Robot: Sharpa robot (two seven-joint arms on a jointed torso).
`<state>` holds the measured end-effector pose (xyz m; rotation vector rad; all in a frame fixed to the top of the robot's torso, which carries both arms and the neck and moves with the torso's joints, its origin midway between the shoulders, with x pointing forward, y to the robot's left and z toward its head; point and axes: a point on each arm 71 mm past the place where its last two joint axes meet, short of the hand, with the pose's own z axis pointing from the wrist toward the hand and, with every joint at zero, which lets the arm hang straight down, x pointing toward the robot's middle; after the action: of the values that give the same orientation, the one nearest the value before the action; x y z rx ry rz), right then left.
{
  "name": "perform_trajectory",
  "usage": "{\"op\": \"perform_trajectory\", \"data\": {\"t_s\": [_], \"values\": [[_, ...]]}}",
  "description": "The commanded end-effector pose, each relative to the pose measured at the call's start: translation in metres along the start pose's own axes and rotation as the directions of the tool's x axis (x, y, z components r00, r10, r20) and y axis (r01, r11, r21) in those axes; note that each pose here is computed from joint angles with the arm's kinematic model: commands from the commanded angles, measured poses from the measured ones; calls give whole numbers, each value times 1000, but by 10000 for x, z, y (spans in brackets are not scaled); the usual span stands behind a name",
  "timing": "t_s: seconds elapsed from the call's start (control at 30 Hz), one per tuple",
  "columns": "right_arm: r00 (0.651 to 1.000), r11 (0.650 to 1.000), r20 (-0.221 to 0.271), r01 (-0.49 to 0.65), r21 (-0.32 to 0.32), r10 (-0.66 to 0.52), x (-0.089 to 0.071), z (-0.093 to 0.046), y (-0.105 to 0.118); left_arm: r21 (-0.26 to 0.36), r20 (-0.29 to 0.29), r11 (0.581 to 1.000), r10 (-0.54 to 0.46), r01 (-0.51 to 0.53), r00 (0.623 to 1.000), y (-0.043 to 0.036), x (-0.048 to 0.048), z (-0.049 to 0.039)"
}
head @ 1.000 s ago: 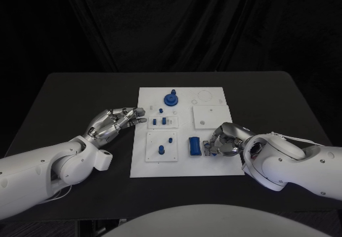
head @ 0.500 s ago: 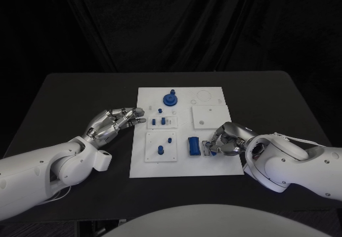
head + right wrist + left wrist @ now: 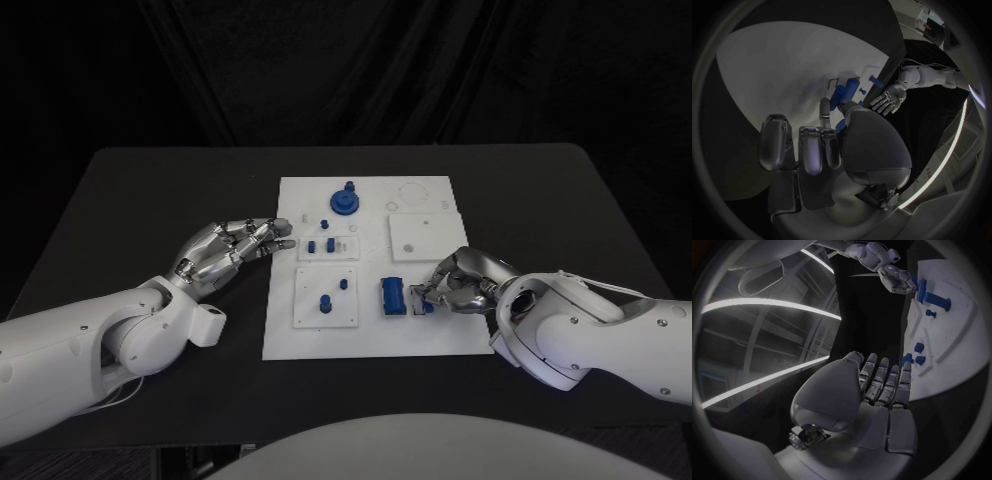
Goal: Assemble the parts on the task board
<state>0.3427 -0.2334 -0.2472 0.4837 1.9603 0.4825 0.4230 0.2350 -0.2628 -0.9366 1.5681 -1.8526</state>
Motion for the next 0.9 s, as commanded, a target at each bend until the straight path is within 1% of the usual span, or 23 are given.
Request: {"op": "perform_trajectory", "data": {"t_s": [0.03, 0.23, 0.5, 0.9], "values": [[1000, 999, 6, -26, 39, 26, -7, 14, -27, 72, -12, 997, -9, 10, 1000, -44, 19, -1], [999, 1000, 21, 27, 11, -27, -12, 43, -4, 72, -12, 997, -9, 10, 1000, -43, 18, 1], [997, 997, 27, 75, -11, -74, -1, 69, 27, 72, -15, 997, -10, 11, 1000, -40, 21, 10], [994, 995, 31, 101, -18, -101, 2, 77, 35, 73, -16, 997, -11, 12, 1000, -36, 18, 13]]}}
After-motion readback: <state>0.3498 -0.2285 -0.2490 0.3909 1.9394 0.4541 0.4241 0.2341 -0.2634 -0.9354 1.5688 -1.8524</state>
